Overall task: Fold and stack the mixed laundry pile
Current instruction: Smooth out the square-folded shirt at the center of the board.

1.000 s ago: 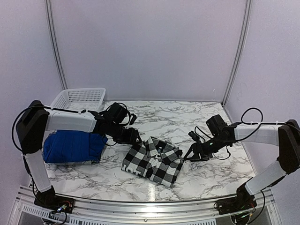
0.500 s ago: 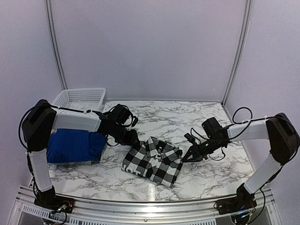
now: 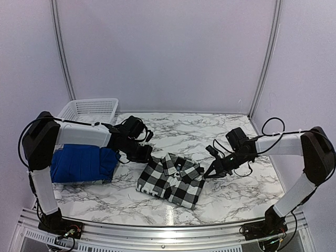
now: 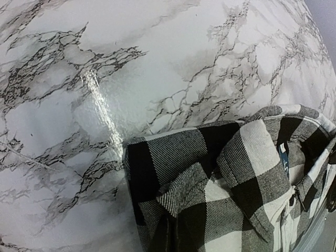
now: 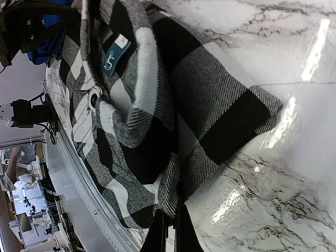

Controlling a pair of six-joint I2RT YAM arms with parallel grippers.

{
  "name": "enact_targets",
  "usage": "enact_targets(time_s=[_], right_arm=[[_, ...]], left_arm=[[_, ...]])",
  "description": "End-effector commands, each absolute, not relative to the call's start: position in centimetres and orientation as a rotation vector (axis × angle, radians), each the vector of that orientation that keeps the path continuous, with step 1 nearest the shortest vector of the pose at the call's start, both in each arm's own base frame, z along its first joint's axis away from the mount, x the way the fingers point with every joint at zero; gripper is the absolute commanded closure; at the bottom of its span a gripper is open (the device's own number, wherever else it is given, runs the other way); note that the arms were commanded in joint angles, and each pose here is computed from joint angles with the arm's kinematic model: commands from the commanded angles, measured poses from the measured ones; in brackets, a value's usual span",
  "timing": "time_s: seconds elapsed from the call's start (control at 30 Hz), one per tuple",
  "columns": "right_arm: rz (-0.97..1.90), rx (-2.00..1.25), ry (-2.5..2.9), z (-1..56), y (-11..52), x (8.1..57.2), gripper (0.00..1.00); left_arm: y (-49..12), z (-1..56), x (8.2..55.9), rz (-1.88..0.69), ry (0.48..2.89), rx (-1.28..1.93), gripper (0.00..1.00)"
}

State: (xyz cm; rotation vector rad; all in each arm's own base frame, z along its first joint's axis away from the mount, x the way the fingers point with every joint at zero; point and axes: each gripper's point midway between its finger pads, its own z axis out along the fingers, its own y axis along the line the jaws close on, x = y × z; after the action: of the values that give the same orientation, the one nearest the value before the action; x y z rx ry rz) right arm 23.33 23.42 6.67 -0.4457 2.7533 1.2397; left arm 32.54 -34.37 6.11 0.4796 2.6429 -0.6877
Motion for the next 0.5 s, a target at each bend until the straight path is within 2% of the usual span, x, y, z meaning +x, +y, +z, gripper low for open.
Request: enact_targets(time_s=[0.0,0.27,0.47], right_arm=[[1.19,-0.534,2.649,10.1,23.9,24.7,1.0],[1.105,-0.604,2.614,12.1,23.9,25.9,1.0],[1.022,-0.611,2.637,10.4,23.9,27.7,1.0]], left_arm=[[-34.2,7.8,32.6,-0.705,2.615,0.503,1.0],[-32.6,9.7,33.5,-0.696,2.517,0.441,1.0],[-30.7,5.5,34.7,-0.712,2.571,0.303,1.0]])
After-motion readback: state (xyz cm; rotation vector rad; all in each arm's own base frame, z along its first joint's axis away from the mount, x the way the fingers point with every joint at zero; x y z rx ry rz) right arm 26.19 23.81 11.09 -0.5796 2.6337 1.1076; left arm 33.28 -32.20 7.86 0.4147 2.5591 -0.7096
